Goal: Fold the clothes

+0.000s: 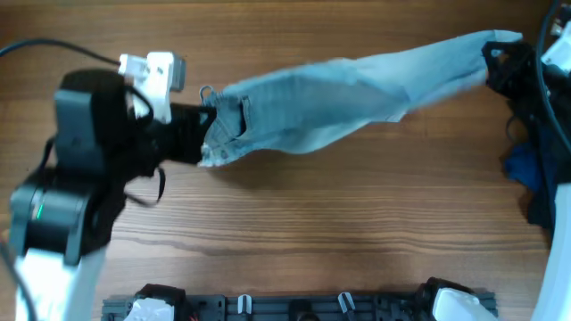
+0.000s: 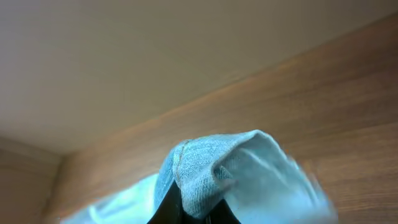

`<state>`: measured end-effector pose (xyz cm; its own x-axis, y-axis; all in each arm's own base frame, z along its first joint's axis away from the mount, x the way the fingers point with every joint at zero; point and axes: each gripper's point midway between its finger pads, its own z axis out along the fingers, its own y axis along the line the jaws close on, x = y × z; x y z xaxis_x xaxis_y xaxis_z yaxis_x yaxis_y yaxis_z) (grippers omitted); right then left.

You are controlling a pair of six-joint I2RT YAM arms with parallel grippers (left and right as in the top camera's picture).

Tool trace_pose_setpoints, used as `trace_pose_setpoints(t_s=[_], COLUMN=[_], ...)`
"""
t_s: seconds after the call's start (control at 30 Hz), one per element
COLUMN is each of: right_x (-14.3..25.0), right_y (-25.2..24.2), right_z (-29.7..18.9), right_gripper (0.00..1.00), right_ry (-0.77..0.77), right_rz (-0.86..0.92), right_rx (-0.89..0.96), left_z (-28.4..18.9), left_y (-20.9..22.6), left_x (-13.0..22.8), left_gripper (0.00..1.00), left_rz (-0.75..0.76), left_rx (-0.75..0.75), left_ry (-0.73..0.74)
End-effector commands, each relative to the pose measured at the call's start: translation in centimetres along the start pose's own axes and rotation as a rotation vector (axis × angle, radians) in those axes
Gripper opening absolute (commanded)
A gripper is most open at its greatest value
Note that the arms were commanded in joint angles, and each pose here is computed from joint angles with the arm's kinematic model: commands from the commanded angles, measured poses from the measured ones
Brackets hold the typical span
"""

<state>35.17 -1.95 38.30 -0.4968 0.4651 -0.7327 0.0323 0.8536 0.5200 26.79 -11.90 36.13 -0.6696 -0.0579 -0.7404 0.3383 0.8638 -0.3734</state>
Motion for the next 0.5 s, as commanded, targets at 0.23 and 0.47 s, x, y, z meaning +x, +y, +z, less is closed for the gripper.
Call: trace_pose_setpoints(t_s=[0.23,0.47], right_x=[-2.1,-3.2], right_y=[7.0,7.9], right_z=[-13.0,-15.7], right_gripper=[0.04,0.04], right_ry=[-0.205,-0.264], right_rz=[-0.052,-0.07], right_rx=[-0.017,0.023], left_z=[-19.4,-20.6], left_y=[-7.5,-1.6], left_x=[-4.3,-5.0], left_gripper=[0.04,0.04], left_rz=[0.251,0.152], left_rx=[0.043,-0.307], left_ry=[-0.497,-0.505])
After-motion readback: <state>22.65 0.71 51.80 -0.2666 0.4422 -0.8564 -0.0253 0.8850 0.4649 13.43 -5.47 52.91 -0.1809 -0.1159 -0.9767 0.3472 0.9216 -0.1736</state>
